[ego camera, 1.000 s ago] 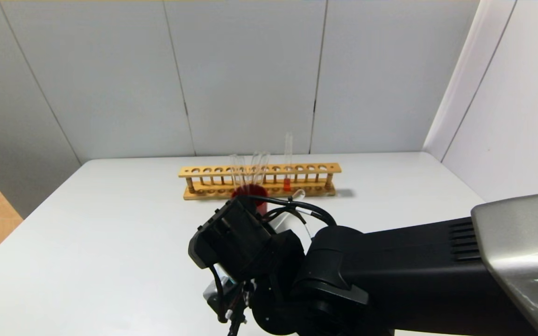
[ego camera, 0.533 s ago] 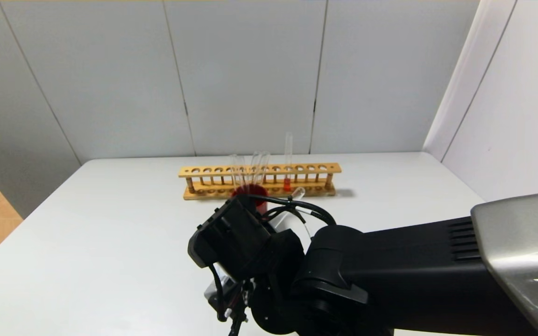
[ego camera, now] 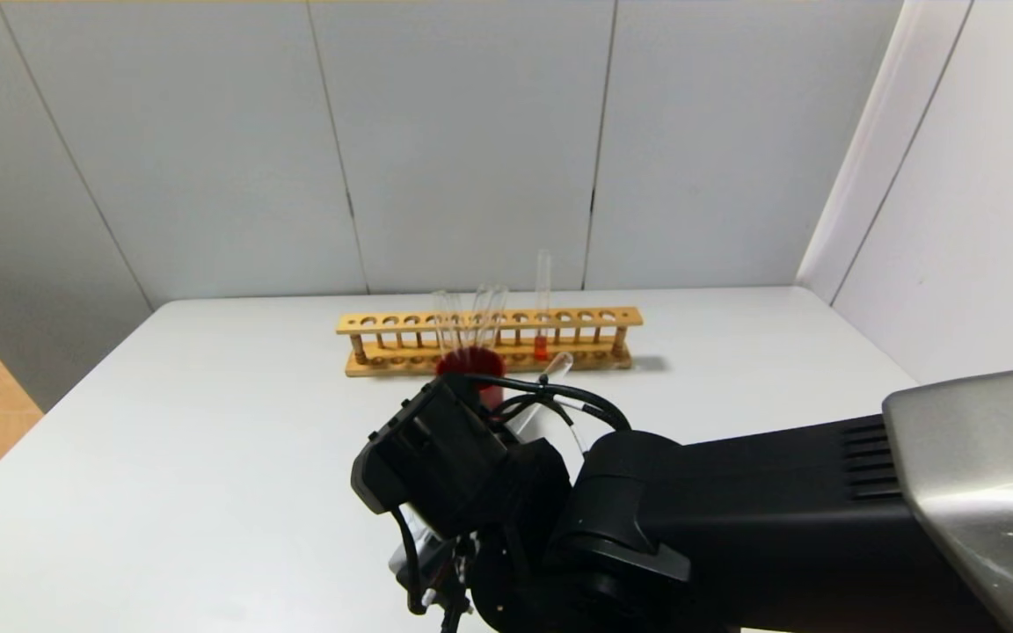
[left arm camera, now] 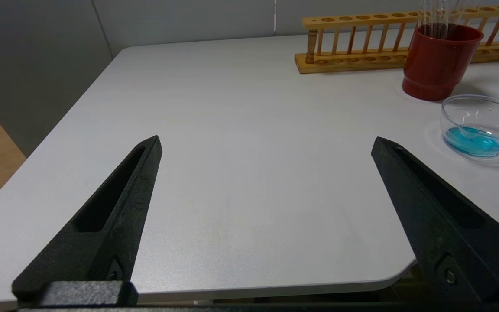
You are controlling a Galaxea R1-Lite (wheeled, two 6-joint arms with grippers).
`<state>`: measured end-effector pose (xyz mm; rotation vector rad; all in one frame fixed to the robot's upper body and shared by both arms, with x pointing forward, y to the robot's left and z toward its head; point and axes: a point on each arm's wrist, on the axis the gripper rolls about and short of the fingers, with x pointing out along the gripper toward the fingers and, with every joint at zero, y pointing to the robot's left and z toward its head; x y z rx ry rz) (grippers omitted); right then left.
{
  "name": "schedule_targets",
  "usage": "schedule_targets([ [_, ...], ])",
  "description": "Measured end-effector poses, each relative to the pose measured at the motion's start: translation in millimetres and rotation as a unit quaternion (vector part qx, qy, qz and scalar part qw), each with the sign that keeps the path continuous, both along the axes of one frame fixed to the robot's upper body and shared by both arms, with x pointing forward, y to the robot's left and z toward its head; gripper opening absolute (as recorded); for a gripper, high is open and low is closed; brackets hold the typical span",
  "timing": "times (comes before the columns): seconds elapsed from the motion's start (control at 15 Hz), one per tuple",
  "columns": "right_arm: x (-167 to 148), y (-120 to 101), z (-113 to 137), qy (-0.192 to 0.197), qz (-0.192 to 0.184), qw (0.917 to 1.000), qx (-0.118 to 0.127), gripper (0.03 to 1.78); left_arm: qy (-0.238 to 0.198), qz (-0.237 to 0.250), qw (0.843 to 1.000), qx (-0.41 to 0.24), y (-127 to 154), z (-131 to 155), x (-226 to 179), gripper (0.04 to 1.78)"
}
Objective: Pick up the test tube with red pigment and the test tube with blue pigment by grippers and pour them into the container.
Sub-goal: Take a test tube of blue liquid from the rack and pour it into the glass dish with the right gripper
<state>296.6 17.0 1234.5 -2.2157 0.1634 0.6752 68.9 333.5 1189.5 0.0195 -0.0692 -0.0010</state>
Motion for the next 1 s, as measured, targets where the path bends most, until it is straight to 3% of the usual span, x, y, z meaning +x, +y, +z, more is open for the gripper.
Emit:
schedule_targets([
  [0.53, 0.0, 0.0, -0.6, -0.014, -0.01, 0.9998, -0.013, 0.27, 0.0, 0.0, 1.0, 0.0, 0.0, 0.0, 0.0, 1.71],
  [1.0, -1.2, 2.0, 0.6, -0.017, -0.007, 0.9998, -0.008, 0.27, 0.0, 0.0, 1.0, 0.0, 0.0, 0.0, 0.0, 1.71],
])
